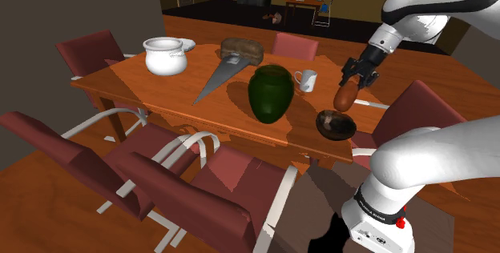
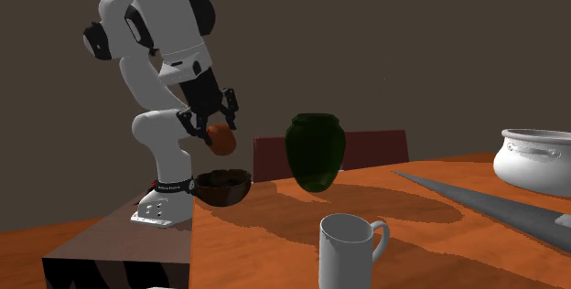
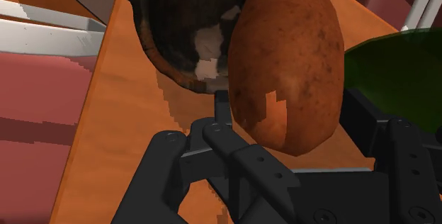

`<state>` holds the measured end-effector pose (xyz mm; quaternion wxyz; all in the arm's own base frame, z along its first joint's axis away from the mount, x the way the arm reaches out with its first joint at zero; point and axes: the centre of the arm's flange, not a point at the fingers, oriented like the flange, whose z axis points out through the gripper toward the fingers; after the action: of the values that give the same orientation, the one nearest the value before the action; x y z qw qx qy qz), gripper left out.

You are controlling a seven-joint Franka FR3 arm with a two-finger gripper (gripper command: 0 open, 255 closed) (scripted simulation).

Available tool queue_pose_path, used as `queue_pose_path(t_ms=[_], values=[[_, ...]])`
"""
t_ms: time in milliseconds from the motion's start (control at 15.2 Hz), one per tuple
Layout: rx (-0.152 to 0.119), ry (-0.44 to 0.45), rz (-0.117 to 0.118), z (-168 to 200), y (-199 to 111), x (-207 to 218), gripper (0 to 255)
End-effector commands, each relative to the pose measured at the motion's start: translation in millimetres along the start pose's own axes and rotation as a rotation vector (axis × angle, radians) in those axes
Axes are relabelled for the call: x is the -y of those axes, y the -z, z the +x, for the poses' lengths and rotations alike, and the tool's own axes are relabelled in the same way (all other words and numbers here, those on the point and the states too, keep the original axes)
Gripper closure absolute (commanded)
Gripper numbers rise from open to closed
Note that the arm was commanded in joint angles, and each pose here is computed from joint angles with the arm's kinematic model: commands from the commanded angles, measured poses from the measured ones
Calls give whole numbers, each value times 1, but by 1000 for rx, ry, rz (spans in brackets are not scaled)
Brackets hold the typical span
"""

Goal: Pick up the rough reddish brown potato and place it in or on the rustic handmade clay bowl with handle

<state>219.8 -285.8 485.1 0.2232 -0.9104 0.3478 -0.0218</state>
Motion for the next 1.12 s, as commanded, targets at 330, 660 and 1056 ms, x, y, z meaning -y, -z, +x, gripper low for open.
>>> queue_pose_path(t_ms=[330, 660, 1056], values=[[0, 0, 0, 4, -34, -15, 255], [0, 0, 0, 6, -56, -26, 255], [0, 0, 0, 7, -56, -26, 255]])
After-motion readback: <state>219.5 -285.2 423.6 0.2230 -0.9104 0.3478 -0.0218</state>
